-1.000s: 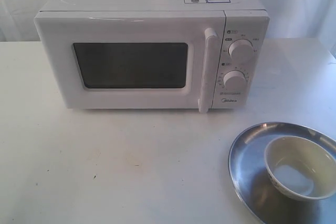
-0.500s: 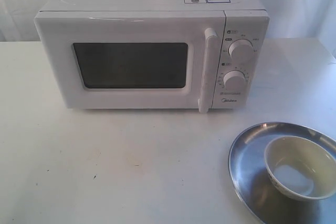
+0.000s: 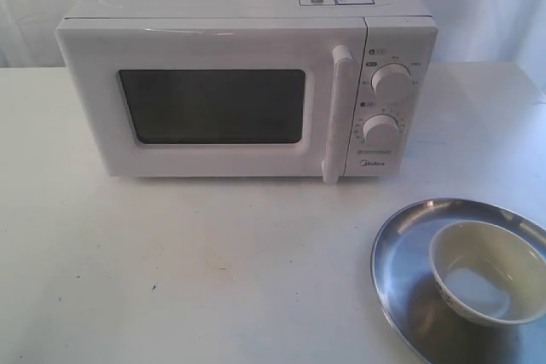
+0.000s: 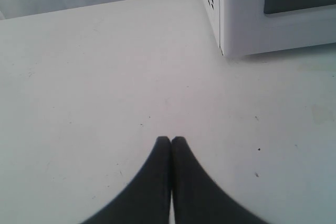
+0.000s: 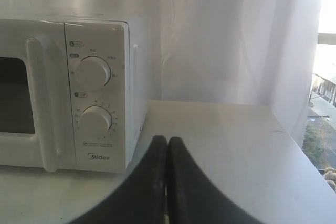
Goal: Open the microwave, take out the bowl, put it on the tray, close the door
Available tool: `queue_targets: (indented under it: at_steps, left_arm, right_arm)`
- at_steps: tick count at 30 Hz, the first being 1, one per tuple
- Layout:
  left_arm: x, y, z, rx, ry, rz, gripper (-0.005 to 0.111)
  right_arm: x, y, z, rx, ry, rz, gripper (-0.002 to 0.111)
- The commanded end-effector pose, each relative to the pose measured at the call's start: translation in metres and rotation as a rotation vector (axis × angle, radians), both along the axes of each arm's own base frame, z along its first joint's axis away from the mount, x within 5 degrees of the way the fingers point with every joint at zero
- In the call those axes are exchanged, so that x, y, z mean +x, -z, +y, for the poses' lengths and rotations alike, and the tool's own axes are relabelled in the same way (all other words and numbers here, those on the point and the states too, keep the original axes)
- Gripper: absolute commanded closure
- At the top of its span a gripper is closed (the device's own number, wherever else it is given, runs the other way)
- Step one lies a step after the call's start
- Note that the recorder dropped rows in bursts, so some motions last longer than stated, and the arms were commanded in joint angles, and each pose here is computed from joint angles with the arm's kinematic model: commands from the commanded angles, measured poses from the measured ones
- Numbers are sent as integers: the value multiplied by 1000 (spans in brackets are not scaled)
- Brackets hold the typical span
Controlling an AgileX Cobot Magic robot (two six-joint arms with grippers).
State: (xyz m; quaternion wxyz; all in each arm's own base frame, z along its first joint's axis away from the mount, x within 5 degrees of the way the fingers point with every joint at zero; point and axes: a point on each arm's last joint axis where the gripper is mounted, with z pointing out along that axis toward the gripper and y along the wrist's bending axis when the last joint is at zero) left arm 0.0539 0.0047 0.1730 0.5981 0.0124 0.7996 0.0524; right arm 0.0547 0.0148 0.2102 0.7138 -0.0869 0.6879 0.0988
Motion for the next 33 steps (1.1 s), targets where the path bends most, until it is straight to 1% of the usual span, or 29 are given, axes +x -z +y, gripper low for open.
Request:
queue_targets:
  at_steps: [1, 8, 33]
  left_arm:
    - [0, -1, 0, -10, -1, -5, 107]
    - [0, -1, 0, -10, -1, -5, 107]
    - [0, -1, 0, -10, -1, -5, 107]
  right_arm:
    - [0, 1, 0, -17, 3, -5, 108]
    - [0, 9, 0, -40, 0, 78, 108]
    - [0, 9, 0, -30, 0, 81, 108]
